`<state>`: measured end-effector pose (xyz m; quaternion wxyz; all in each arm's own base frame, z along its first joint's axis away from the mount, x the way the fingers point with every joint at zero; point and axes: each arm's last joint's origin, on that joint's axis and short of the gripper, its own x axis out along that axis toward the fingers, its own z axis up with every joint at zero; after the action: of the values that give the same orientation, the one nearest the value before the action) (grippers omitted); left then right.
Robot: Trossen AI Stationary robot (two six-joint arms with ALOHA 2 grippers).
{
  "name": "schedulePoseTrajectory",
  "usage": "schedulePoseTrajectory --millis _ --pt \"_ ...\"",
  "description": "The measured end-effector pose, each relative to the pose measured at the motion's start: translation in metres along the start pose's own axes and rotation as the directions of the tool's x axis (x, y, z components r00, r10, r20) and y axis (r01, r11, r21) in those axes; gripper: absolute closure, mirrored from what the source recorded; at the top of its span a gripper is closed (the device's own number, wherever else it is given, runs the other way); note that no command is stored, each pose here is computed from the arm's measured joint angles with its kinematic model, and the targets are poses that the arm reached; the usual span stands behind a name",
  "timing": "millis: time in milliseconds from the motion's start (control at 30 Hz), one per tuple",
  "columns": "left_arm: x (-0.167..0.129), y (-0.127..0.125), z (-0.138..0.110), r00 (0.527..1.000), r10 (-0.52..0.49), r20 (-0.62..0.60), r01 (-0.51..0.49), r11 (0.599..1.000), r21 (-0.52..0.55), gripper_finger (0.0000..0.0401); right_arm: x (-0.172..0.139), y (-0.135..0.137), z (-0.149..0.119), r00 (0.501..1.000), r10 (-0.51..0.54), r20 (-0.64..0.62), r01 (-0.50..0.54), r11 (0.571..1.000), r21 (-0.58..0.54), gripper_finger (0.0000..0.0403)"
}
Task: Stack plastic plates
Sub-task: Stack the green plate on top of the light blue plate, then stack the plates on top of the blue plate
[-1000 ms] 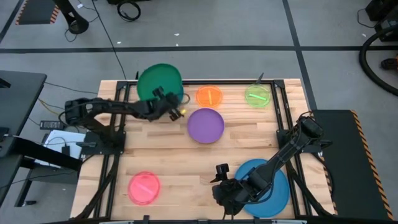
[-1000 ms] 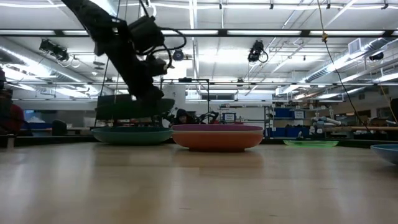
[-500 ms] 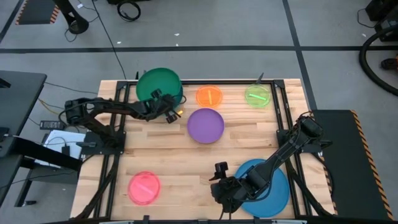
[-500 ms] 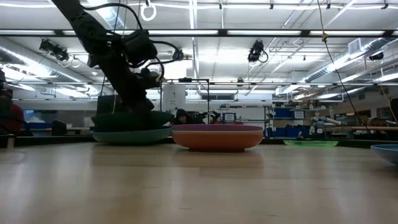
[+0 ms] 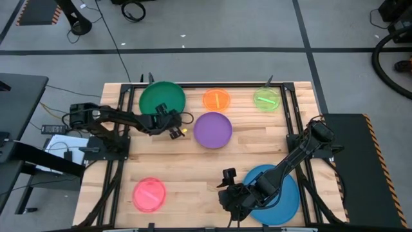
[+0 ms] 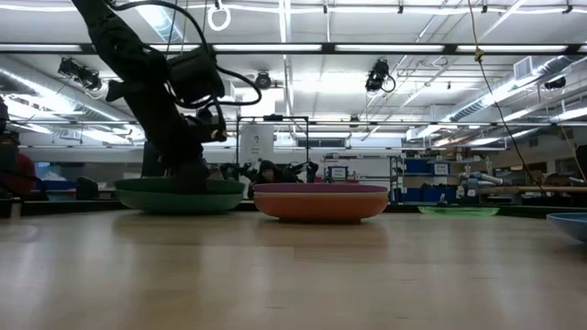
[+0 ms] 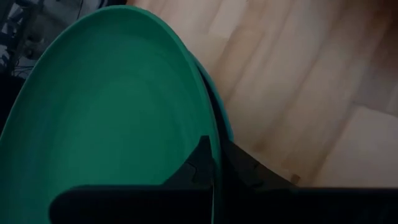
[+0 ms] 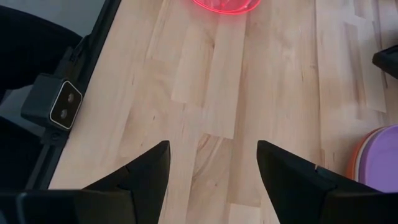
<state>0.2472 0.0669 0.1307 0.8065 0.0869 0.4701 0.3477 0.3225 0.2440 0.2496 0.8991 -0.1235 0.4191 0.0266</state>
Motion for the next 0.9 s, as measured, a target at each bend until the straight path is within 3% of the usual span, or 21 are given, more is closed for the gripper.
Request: schedulePoseTrajectory --millis 267,500,800,900 --pt "-0.002 -0.003 0.0 1.0 -0.006 0.005 0.006 1.0 -0.007 0.038 0.0 0.0 0.0 1.0 0.0 0.0 0.0 1.0 0.001 0.0154" --pt "-0.009 0.002 0.0 1.0 -0.018 0.005 0.018 0.998 -0.063 0.0317 0.0 0.0 0.0 1.0 0.0 0.0 0.0 1.0 0.001 0.0154" --pt "-0.04 0.019 0.003 0.987 -0.151 0.047 0.157 0.976 -0.151 0.0255 0.0 0.0 0.001 1.0 0.003 0.01 -0.003 1.0 0.009 0.0154" --pt "-0.051 0.025 0.003 0.968 -0.238 0.078 0.249 0.953 -0.173 0.0243 0.0 0.0 0.001 1.0 0.002 0.011 -0.003 1.0 0.01 0.0154"
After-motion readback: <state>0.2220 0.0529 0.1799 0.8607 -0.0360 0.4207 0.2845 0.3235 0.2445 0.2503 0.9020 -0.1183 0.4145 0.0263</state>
